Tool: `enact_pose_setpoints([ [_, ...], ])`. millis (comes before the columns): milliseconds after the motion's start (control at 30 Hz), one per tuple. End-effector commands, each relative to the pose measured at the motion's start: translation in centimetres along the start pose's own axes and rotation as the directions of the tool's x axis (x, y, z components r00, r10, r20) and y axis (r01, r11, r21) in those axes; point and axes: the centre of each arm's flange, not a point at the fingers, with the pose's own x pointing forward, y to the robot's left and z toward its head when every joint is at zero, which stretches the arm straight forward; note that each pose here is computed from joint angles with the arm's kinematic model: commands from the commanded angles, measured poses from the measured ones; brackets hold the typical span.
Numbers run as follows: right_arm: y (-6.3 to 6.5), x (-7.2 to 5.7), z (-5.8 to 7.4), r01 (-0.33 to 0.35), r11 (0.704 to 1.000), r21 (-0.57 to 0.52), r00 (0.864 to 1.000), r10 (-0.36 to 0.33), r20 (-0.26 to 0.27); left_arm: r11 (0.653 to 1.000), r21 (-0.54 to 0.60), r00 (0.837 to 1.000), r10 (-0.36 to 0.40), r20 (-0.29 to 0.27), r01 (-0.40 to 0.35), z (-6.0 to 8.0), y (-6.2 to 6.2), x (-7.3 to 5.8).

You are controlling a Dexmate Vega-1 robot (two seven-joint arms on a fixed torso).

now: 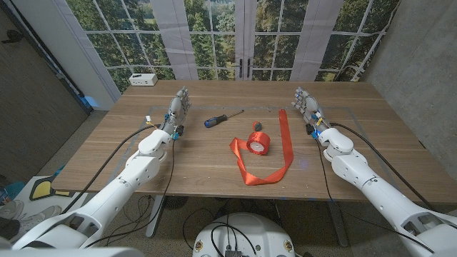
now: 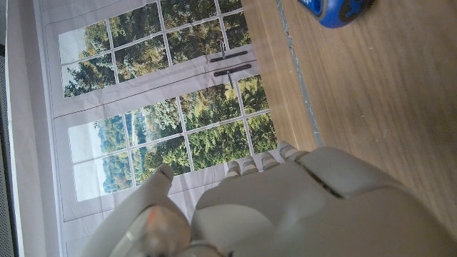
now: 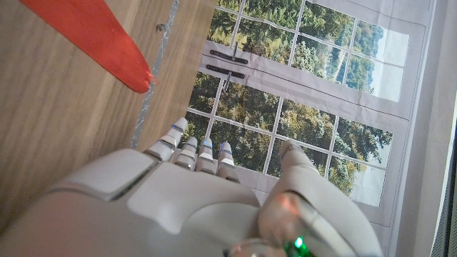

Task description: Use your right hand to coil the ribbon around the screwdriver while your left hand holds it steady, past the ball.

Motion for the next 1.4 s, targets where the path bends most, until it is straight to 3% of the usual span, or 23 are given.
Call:
enact_pose_setpoints([
  [33, 0.1, 0.0, -0.2, -0.002, 1.000, 0.004, 1.000, 0.002, -0.003, 0.998, 0.052, 1.000, -0.017, -0.012, 0.017, 0.4, 0.0, 0.2],
  [233, 0.0, -0.2, -0.2, 0.002, 1.000, 0.004, 1.000, -0.002, -0.006, 0.990, 0.143, 1.000, 0.006, 0.015, -0.008, 0.9, 0.1, 0.3],
  [467, 0.0, -0.4, -0.4, -0.006, 1.000, 0.012, 1.000, 0.006, -0.008, 0.953, 0.302, 1.000, 0.011, 0.003, -0.012, 1.8, 0.2, 0.5],
  [600, -0.1, -0.5, -0.4, -0.011, 1.000, 0.009, 1.000, 0.011, -0.008, 0.916, 0.401, 1.000, 0.011, -0.003, -0.009, 2.4, 0.1, 0.6],
  [867, 0.1, -0.5, -0.3, -0.019, 1.000, -0.002, 1.000, 0.019, -0.007, 0.810, 0.585, 0.999, -0.018, -0.044, 0.040, 3.6, -0.4, 1.1],
  [1167, 0.2, -0.5, -0.1, -0.026, 1.000, -0.006, 1.000, 0.026, -0.001, 0.740, 0.668, 0.997, -0.032, -0.074, 0.073, 4.3, -0.9, 1.5],
  [1367, 0.3, -0.5, -0.1, -0.026, 1.000, -0.005, 1.000, 0.026, -0.001, 0.657, 0.748, 0.995, -0.029, -0.098, 0.093, 5.0, -1.6, 1.8],
  [1400, 0.3, -0.5, -0.1, -0.027, 1.000, -0.006, 1.000, 0.027, -0.001, 0.628, 0.771, 0.994, -0.035, -0.107, 0.105, 5.2, -1.8, 1.8],
])
